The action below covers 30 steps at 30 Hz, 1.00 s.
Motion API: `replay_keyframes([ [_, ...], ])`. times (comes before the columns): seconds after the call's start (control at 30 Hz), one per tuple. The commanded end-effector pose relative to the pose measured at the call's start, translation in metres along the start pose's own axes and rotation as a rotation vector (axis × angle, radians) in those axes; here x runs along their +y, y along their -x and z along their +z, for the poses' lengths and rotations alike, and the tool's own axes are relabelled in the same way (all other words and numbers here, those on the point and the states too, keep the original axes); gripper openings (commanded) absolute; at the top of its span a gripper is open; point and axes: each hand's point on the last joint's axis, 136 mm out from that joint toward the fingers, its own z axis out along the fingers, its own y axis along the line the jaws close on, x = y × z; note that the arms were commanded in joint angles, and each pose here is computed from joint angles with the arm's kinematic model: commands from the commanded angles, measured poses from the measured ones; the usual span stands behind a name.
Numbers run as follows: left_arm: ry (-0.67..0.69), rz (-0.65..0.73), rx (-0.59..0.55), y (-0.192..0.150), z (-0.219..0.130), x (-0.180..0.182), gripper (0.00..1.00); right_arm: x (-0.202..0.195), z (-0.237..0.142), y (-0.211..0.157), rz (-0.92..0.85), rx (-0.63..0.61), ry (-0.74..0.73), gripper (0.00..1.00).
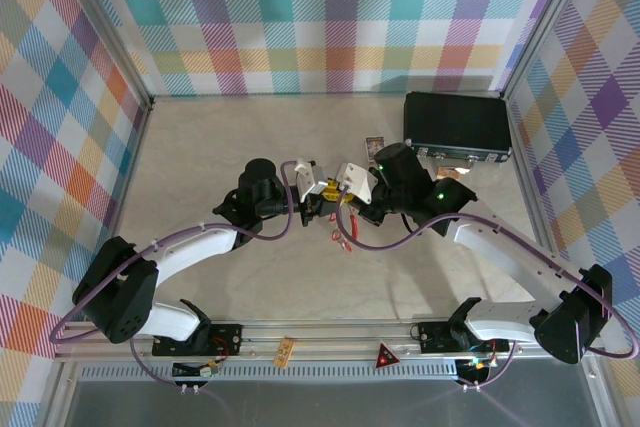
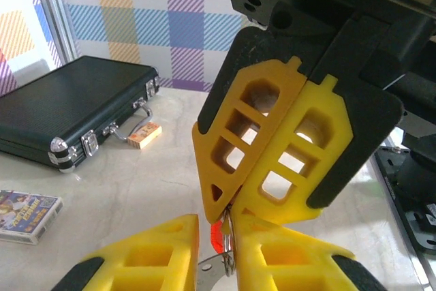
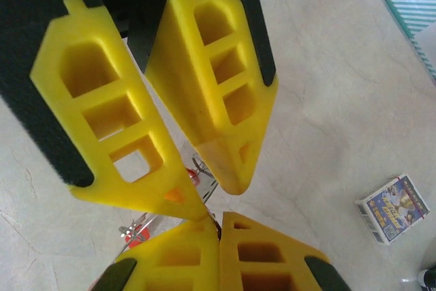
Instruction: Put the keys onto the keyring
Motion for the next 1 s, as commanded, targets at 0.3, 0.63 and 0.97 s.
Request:
replay_keyframes([
  [0.3, -0.046, 0.016, 0.002, 0.006, 0.004, -0.006, 0.00, -0.002, -0.013, 0.021, -0.022, -0.079, -0.009, 0.00],
  [0.63, -0.015, 0.024, -0.104, 0.019, 0.000, -0.004, 0.00, -0.018, -0.030, 0.014, 0.037, -0.114, -0.152, 0.25],
  [0.97, -0.010, 0.012, -0.209, 0.035, -0.004, -0.004, 0.00, -0.005, -0.045, 0.012, 0.125, -0.221, -0.140, 0.29],
])
